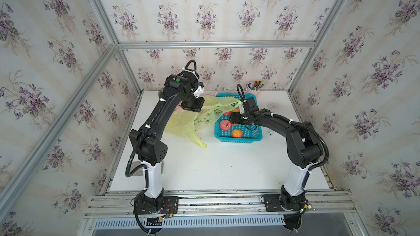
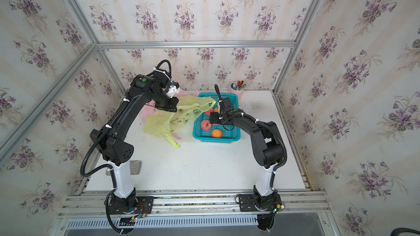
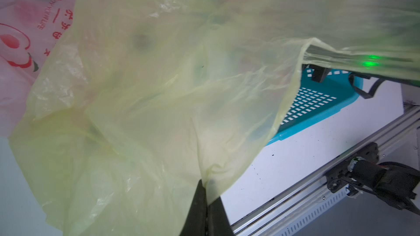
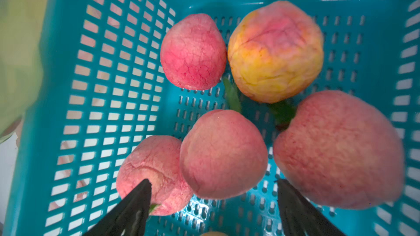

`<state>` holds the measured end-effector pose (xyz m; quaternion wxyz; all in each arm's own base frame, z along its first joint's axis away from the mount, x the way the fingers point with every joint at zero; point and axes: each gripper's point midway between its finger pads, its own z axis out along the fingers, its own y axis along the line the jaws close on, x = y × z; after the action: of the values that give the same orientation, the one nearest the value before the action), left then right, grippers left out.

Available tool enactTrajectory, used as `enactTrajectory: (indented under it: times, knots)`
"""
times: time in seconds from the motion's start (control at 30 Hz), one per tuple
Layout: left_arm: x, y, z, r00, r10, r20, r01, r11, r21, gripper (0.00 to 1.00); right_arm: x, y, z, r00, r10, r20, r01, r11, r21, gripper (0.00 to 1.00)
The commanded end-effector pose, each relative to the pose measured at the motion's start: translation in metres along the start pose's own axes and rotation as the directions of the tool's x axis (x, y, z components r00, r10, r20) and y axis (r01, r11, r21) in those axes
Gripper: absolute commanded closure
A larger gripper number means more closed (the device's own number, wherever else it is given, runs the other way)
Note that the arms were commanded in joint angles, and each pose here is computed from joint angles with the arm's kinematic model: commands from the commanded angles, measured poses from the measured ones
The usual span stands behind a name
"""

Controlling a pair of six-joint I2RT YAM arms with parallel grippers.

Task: Place the peach into a plastic bag & tie a knot
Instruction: Pick up the peach from the basket, then place the peach in the plastic bag.

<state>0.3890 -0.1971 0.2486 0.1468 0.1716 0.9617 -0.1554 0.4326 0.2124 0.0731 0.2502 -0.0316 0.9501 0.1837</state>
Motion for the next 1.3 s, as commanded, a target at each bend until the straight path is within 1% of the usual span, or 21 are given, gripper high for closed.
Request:
enactTrajectory:
  times: [0.0,0.1,0.23,0.3,0.4,0.5,0.6,0.8,0.93,1.03,1.1,1.17,1.27]
  knots:
    - [-0.014,-0.017,0.000,0.999,-0.024,0.044,0.019,0.994,0.111,1.00,-0.009,0.003,0.008,1.000,0.020,0.023,-0.020,1.000,-0.010,0.13]
    - [-0.021,-0.021,-0.002,0.997,-0.043,0.062,0.033,0.986,0.164,1.00,-0.014,0.001,0.017,0.999,0.030,0.027,-0.030,1.000,-0.001,0.12]
    - [-0.027,-0.016,-0.002,0.994,-0.084,0.069,0.068,0.975,0.213,1.00,-0.013,-0.003,0.034,0.999,0.043,0.006,-0.043,0.999,0.016,0.12]
    - [-0.030,-0.012,-0.003,0.991,-0.107,0.075,0.086,0.968,0.236,1.00,-0.013,-0.003,0.037,0.999,0.049,0.010,-0.049,0.999,0.012,0.17]
    - [-0.034,-0.008,-0.003,0.987,-0.138,0.083,0.111,0.956,0.270,1.00,-0.011,0.000,0.037,0.999,0.049,0.005,-0.049,0.999,-0.010,0.28]
    - [-0.039,-0.001,-0.003,0.982,-0.164,0.093,0.132,0.950,0.283,1.00,-0.012,0.002,0.026,0.998,0.051,0.025,-0.050,0.999,-0.021,0.34]
    - [-0.041,0.003,-0.002,0.979,-0.180,0.096,0.145,0.945,0.293,1.00,-0.021,0.008,0.000,0.996,0.048,0.080,-0.045,0.998,-0.032,0.38]
    - [-0.044,0.006,0.001,0.976,-0.195,0.100,0.157,0.940,0.302,1.00,-0.036,0.014,-0.066,0.980,0.040,0.195,-0.033,0.999,-0.039,0.40]
    - [-0.048,0.006,-0.001,0.971,-0.211,0.113,0.166,0.935,0.314,1.00,-0.028,0.012,-0.102,0.971,0.038,0.235,-0.032,0.999,-0.030,0.41]
    - [-0.051,0.006,-0.002,0.968,-0.218,0.120,0.170,0.931,0.323,1.00,-0.023,0.017,-0.137,0.957,0.053,0.285,-0.035,0.997,-0.066,0.43]
    - [-0.052,0.004,-0.002,0.968,-0.217,0.123,0.167,0.929,0.329,1.00,-0.023,0.036,-0.166,0.940,0.049,0.336,-0.001,0.990,-0.141,0.45]
    - [-0.053,0.004,-0.003,0.967,-0.222,0.124,0.170,0.927,0.333,1.00,-0.027,0.060,-0.187,0.929,0.029,0.369,0.048,0.979,-0.197,0.46]
    - [-0.055,0.003,-0.003,0.965,-0.230,0.126,0.175,0.923,0.342,1.00,-0.035,0.103,-0.204,0.920,-0.020,0.392,0.130,0.958,-0.257,0.46]
